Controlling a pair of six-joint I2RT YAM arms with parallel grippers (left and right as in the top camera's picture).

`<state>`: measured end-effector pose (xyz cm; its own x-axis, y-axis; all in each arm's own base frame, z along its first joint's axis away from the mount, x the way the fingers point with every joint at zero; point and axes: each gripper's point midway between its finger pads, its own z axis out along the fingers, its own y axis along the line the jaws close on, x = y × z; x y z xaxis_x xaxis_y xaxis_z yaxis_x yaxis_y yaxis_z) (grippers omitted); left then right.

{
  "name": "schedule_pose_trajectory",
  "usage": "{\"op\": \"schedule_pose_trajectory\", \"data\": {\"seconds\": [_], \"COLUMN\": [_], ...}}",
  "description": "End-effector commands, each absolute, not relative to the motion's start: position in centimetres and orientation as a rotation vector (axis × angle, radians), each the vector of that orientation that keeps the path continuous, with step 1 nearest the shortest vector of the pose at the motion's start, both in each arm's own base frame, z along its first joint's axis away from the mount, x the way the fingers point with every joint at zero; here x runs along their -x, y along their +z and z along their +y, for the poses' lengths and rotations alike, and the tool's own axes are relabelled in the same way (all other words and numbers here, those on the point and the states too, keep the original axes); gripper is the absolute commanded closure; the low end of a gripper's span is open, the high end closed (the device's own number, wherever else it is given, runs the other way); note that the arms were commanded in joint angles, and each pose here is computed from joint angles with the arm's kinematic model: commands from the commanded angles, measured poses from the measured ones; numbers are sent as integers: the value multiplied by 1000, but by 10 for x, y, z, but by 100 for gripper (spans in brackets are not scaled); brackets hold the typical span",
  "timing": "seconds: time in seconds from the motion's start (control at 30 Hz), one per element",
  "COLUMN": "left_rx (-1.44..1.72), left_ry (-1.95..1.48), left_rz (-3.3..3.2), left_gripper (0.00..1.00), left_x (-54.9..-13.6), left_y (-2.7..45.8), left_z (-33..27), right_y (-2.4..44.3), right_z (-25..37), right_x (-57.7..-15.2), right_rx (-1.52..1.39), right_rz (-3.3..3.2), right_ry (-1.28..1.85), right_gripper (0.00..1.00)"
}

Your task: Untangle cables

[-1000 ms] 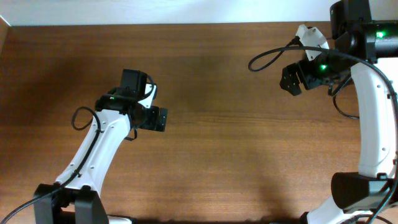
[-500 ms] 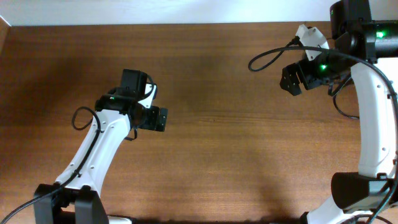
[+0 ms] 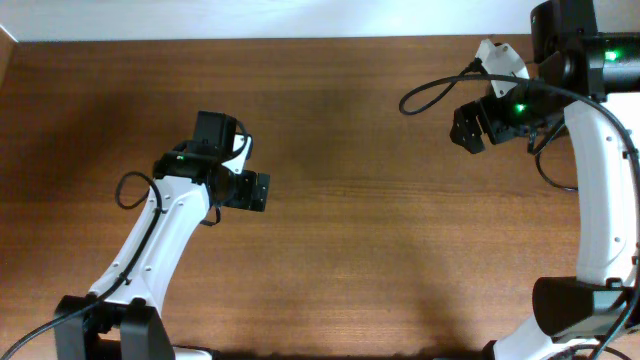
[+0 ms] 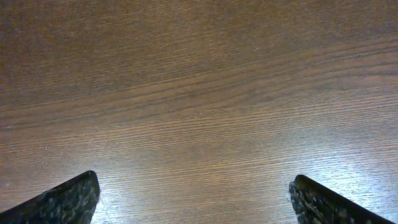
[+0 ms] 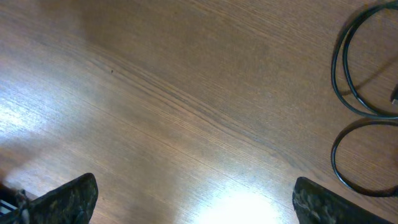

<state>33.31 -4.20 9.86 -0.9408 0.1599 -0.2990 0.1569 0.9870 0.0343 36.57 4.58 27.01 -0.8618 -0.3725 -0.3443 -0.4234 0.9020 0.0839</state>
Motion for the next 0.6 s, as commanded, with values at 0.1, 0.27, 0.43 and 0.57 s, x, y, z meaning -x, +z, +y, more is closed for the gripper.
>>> {"op": "schedule_pose_trajectory", "data": {"seconds": [0.1, 0.27, 0.43, 0.57], "left_rx": [-238, -237, -272, -286], "left_ry": [25, 23, -98, -189], "left_rz": [2782, 2767, 2672, 2446], "left_gripper": [1, 1, 1, 1], "left_x": [-333, -332, -332, -333], "left_y": [113, 118, 141, 155], "left_z": [-39, -39, -60, -71], "right_y": [275, 275, 275, 275], "right_z": [51, 51, 51, 51], "right_x": [-363, -363, -363, -363], "right_rx": [591, 592, 592, 592], "right_rz": [2727, 2727, 2727, 2727], "right_ry": [251, 251, 251, 251], "right_gripper": [1, 1, 1, 1]}}
